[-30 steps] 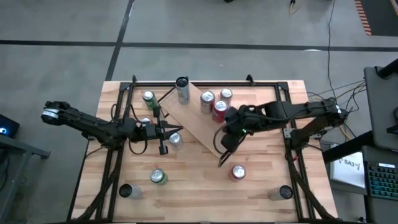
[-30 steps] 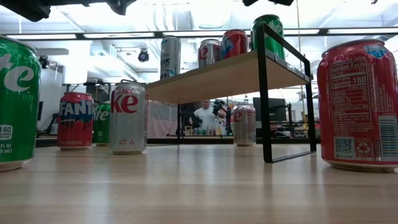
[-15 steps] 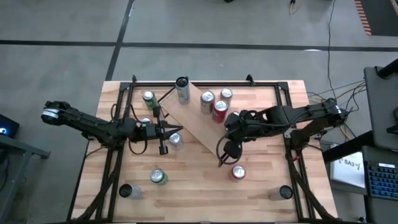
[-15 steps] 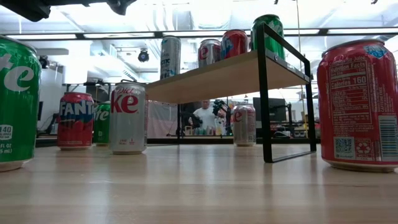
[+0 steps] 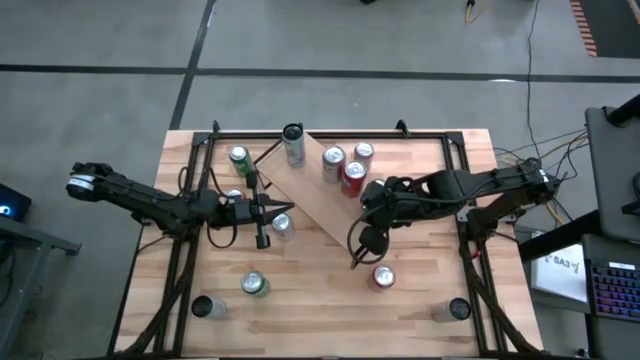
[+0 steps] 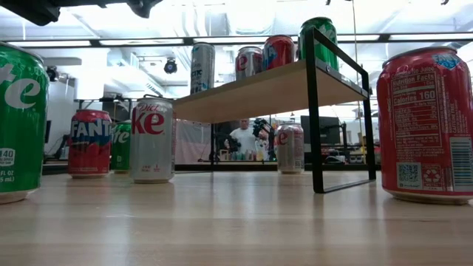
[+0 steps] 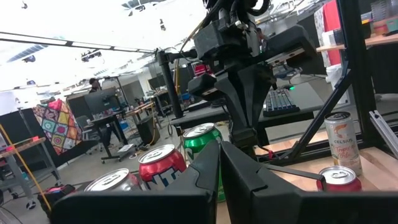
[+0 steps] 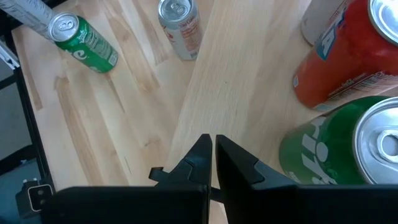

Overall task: Place canned beverage on shelf
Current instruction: Adjust the green soda can on the shelf

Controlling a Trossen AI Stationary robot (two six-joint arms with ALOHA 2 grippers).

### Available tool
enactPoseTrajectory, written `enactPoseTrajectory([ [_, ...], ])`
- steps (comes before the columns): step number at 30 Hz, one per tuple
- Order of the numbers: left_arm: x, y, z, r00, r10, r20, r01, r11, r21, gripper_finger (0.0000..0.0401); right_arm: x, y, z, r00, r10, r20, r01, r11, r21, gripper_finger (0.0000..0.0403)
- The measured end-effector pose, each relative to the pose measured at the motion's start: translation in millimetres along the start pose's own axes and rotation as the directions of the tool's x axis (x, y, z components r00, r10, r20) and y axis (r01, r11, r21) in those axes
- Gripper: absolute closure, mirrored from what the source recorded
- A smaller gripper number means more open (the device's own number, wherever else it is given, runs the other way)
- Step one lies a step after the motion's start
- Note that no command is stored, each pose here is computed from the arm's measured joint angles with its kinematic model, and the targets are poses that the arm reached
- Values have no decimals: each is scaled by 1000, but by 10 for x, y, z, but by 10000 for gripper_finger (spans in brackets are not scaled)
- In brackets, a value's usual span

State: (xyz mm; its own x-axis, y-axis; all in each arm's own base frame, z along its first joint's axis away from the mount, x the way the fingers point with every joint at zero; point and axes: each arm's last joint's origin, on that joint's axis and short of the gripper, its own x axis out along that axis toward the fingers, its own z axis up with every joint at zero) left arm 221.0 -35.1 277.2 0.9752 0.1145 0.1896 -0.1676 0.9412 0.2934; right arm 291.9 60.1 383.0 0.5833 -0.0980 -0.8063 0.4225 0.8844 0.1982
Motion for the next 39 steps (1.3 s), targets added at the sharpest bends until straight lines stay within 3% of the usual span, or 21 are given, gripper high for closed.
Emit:
enactPoseTrajectory([
  [16, 0, 0, 0, 1000, 0, 0, 0, 1000, 0, 401, 5, -6, -10, 1000, -7, -9, 7, 1000, 12, 390],
  [28, 0, 0, 0, 1000, 0, 0, 0, 1000, 0, 401, 113, -48, -96, 987, -108, -118, 112, 993, 34, 390],
  [39, 0, 0, -1, 1000, 0, 0, 0, 1000, 0, 401, 209, -55, -88, 980, -151, -130, 152, 988, 3, 390],
])
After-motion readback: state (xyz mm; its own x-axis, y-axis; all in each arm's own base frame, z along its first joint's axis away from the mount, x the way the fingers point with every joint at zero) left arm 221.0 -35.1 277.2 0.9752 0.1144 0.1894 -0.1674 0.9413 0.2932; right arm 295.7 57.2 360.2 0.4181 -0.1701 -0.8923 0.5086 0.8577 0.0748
